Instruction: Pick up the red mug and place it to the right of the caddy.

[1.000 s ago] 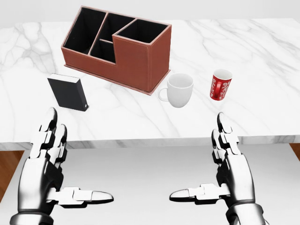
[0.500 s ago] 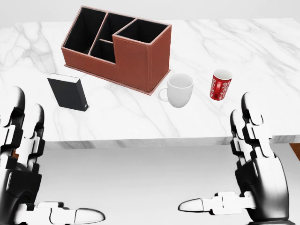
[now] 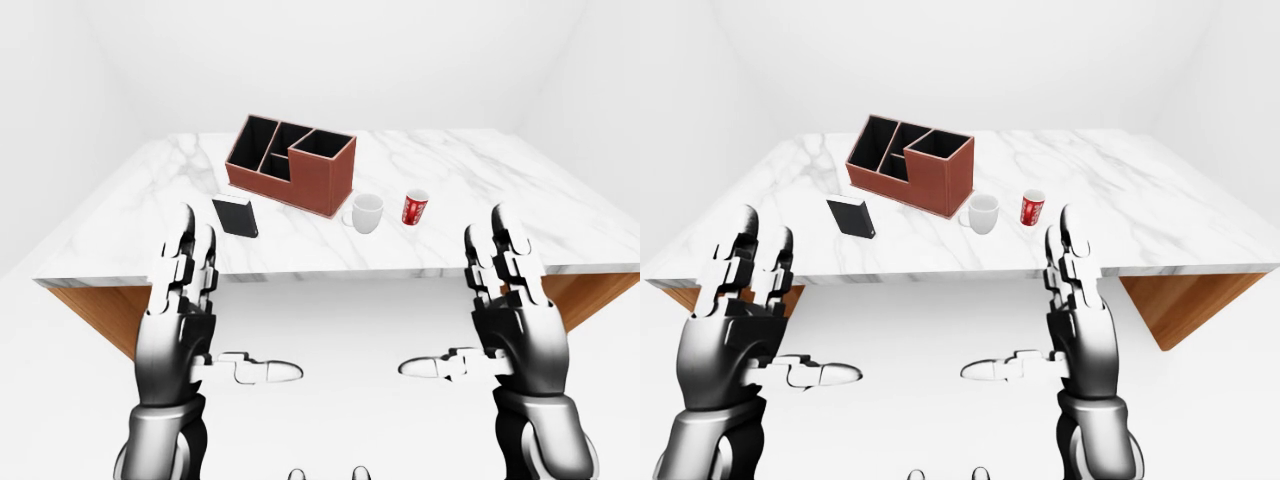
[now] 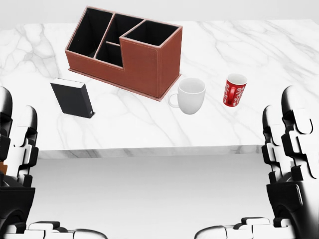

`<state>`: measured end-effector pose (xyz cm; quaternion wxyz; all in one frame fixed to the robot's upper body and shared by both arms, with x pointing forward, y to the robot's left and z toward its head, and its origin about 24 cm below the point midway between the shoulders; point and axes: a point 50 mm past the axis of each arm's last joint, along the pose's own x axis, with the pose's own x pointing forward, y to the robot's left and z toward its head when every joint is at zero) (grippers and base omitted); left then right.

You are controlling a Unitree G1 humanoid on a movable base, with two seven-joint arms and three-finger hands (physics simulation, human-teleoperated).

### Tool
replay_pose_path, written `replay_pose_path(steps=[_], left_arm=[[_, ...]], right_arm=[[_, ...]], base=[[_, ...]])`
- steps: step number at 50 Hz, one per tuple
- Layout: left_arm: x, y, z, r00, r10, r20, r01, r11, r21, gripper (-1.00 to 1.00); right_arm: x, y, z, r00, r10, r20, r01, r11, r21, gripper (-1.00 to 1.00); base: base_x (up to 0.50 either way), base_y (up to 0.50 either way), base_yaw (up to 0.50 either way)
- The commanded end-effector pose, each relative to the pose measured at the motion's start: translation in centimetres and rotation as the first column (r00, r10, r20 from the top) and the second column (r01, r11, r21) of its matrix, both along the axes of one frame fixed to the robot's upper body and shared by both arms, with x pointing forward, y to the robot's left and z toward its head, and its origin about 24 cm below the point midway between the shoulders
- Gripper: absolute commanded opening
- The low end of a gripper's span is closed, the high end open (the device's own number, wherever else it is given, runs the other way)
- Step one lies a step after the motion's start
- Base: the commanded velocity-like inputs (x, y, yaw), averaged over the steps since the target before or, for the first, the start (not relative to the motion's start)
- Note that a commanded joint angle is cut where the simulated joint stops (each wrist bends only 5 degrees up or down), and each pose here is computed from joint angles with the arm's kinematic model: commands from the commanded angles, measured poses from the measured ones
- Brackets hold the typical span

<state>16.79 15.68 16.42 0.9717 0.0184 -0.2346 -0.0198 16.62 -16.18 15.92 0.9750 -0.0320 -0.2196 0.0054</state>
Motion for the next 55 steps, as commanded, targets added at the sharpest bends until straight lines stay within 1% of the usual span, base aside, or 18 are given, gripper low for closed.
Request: replay_pose_path(steps=[1, 10, 12, 13, 16, 19, 23, 26, 31, 48, 50, 55], left_arm=[[-0.2, 0.0, 0.1, 1.000, 0.000, 0.000, 0.000, 1.000, 0.003, 1.00], [-0.3, 0.1, 0.5, 1.000, 0.004, 0.021, -0.004, 1.000, 0.002, 1.00], [-0.3, 0.1, 0.4, 1.000, 0.003, 0.016, -0.003, 1.000, 0.002, 1.00], [-0.4, 0.0, 0.5, 1.000, 0.002, 0.021, -0.002, 1.000, 0.003, 1.00], [-0.4, 0.0, 0.3, 1.000, 0.001, 0.011, -0.001, 1.000, 0.003, 1.00], [-0.4, 0.0, 0.5, 1.000, 0.003, 0.021, -0.003, 1.000, 0.005, 1.00], [-0.2, 0.0, 0.2, 1.000, 0.003, 0.011, -0.003, 1.000, 0.006, 1.00], [-0.3, -0.1, 0.3, 1.000, 0.001, 0.013, -0.001, 1.000, 0.008, 1.00], [-0.3, -0.3, 0.2, 1.000, -0.004, 0.004, 0.004, 1.000, 0.009, 1.00], [-0.7, 0.0, 0.7, 0.999, 0.003, 0.032, -0.004, 1.000, 0.005, 1.00], [-0.6, 0.0, 0.4, 1.000, 0.002, 0.015, -0.003, 1.000, 0.004, 1.00], [-0.9, 0.3, 1.1, 0.999, 0.015, 0.051, -0.015, 1.000, 0.003, 1.00]], right_arm=[[-0.6, 0.0, 0.6, 1.000, -0.004, 0.025, 0.004, 1.000, -0.004, 1.00], [-0.4, 0.0, 0.2, 1.000, 0.009, 0.006, -0.009, 1.000, 0.003, 1.00], [-0.4, 0.0, 0.2, 1.000, 0.008, 0.006, -0.008, 1.000, 0.004, 1.00], [-0.3, 0.0, 0.3, 1.000, -0.009, 0.014, 0.009, 1.000, -0.004, 1.00], [-0.2, -0.1, 0.4, 1.000, -0.003, 0.021, 0.003, 1.000, 0.010, 1.00], [0.0, -0.2, 0.3, 1.000, -0.005, 0.019, 0.004, 1.000, 0.013, 1.00], [-0.1, 0.0, 0.1, 1.000, 0.006, 0.002, -0.006, 1.000, 0.000, 1.00], [0.0, 0.1, -0.2, 1.000, 0.026, -0.009, -0.026, 1.000, 0.014, 1.00], [-0.1, 0.2, -0.1, 1.000, 0.025, -0.006, -0.025, 1.000, 0.012, 1.00], [-0.2, 0.0, 0.0, 1.000, 0.023, -0.003, -0.022, 1.000, 0.019, 1.00], [-0.2, 0.0, -0.1, 1.000, 0.022, -0.004, -0.022, 1.000, 0.018, 1.00], [-0.2, -0.1, -0.1, 1.000, 0.021, -0.005, -0.021, 1.000, 0.015, 1.00]], base=[[0.00, 0.00, 0.00], [0.00, 0.00, 0.00], [0.00, 0.00, 0.00], [0.00, 0.00, 0.00], [0.00, 0.00, 0.00], [0.00, 0.00, 0.00], [0.12, -0.04, 0.00], [0.41, -0.10, 0.00], [0.50, -0.12, 0.00], [0.50, -0.12, 0.00], [0.50, -0.12, 0.00], [0.50, -0.11, 0.00]])
